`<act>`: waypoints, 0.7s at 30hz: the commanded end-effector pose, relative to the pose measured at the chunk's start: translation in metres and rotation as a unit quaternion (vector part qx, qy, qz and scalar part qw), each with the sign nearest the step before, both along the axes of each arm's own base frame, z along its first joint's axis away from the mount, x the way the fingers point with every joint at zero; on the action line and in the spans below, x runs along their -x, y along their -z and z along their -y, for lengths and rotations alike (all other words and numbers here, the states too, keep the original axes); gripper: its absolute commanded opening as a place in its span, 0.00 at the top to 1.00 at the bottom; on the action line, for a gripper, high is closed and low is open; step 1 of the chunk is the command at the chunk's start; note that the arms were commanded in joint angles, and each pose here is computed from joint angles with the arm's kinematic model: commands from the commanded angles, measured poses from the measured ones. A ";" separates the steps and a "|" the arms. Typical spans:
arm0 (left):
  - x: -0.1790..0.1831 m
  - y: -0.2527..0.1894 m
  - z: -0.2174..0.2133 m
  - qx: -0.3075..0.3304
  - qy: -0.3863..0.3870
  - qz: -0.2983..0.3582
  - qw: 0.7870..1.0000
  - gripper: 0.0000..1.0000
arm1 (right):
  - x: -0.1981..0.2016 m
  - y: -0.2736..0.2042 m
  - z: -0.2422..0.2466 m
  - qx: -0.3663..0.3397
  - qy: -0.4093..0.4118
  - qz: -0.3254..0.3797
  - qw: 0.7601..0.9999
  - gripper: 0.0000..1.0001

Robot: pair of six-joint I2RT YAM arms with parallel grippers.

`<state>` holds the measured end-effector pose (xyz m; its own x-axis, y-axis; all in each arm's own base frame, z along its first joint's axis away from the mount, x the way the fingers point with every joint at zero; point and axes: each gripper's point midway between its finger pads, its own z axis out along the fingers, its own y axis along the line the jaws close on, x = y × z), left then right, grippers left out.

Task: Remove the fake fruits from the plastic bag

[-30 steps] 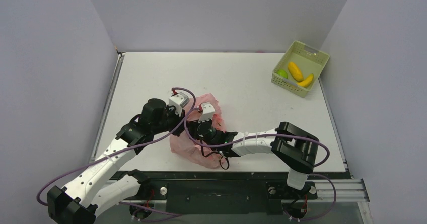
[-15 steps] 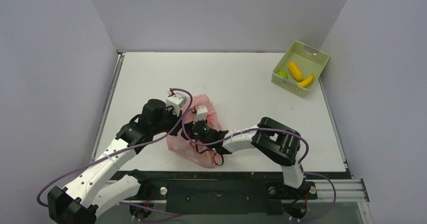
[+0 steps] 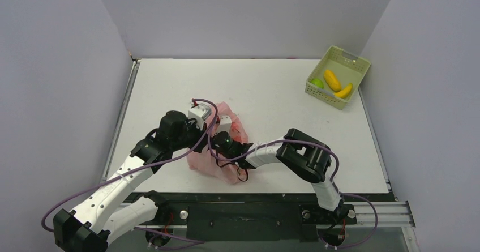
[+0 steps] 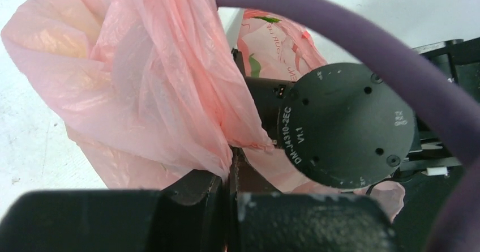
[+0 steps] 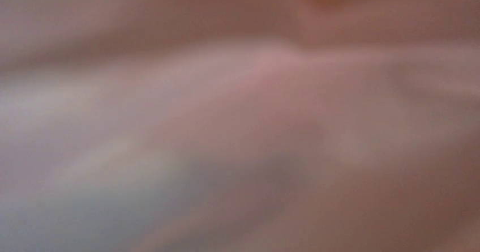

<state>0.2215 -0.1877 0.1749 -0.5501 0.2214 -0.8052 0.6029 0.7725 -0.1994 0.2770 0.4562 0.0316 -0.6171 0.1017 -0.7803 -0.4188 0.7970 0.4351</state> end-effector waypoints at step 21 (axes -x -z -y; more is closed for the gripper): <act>-0.001 -0.014 0.010 0.009 0.023 0.027 0.999 1.00 | 0.024 -0.122 0.091 -0.042 0.048 0.084 0.994 1.00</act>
<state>0.2176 -0.1943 0.1763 -0.5374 0.2358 -0.8097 0.6322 0.7481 -0.2017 0.2572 0.3803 0.1409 -0.5039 0.2013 -0.8400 -0.4267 0.7875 0.4447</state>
